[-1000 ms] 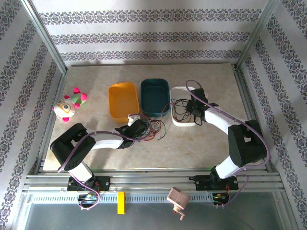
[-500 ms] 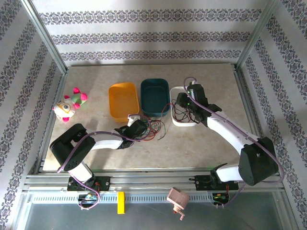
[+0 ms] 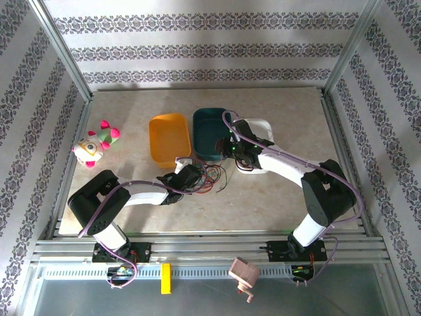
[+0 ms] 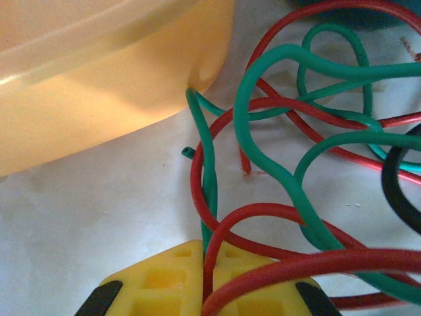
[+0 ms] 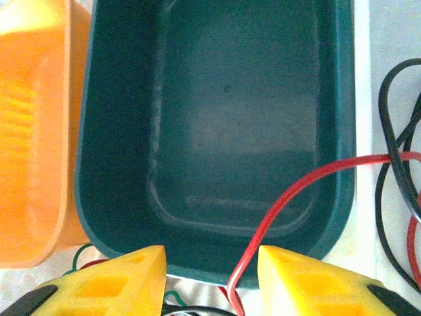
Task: Untangle the cables
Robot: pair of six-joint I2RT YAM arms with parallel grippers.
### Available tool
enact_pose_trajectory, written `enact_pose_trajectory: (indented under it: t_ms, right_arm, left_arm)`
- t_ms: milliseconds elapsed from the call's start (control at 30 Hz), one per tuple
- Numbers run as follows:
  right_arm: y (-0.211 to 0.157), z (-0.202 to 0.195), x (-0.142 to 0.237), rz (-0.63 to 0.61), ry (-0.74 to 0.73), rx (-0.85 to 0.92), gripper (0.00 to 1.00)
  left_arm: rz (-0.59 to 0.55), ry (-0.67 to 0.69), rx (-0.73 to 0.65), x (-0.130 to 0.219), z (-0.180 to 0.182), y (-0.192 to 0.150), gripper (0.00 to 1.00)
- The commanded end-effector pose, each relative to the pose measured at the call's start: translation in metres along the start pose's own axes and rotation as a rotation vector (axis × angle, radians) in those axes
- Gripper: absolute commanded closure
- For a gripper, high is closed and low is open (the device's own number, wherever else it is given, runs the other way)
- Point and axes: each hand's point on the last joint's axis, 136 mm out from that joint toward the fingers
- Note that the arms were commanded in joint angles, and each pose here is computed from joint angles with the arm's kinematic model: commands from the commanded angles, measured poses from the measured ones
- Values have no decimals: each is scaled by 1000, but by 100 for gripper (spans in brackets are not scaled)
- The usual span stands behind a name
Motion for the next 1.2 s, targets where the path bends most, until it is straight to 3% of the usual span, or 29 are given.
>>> enact_pose_trajectory:
  t_ms: [0,733,800,867,933,1167]
  right_arm:
    - [15,3,-2,-34,-3,-26,58]
    - [19,-15,-22,-30,-67,-43,61]
    - [19,-14,-25,-26,-64,-43,69]
    - [20,-15,-24,-31,-68,-44,87]
    - [23,-12,-18,-54,-58,-37,98]
    - [37,11,32,-180,37,30,100]
  left_arm:
    - [96,58,-49,-5,23,-29,100]
    - [91,57,-41,-4,24,-29,100]
    - [90,54,-40,-3,24,-29,100]
    - [92,53,-41,-3,24,-29,100]
    - [91,55,-41,-3,24,-29,100]
    - [95,48,-43,-4,22,-29,100]
Point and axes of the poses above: each hand's point on the last joint's axis, 136 mm out from that joint toward the fingers, its own x axis back along the fingers, its own z axis along the line the jaws close on, y = z × x, and after that the axes turned 6 degrees about x, right-handed
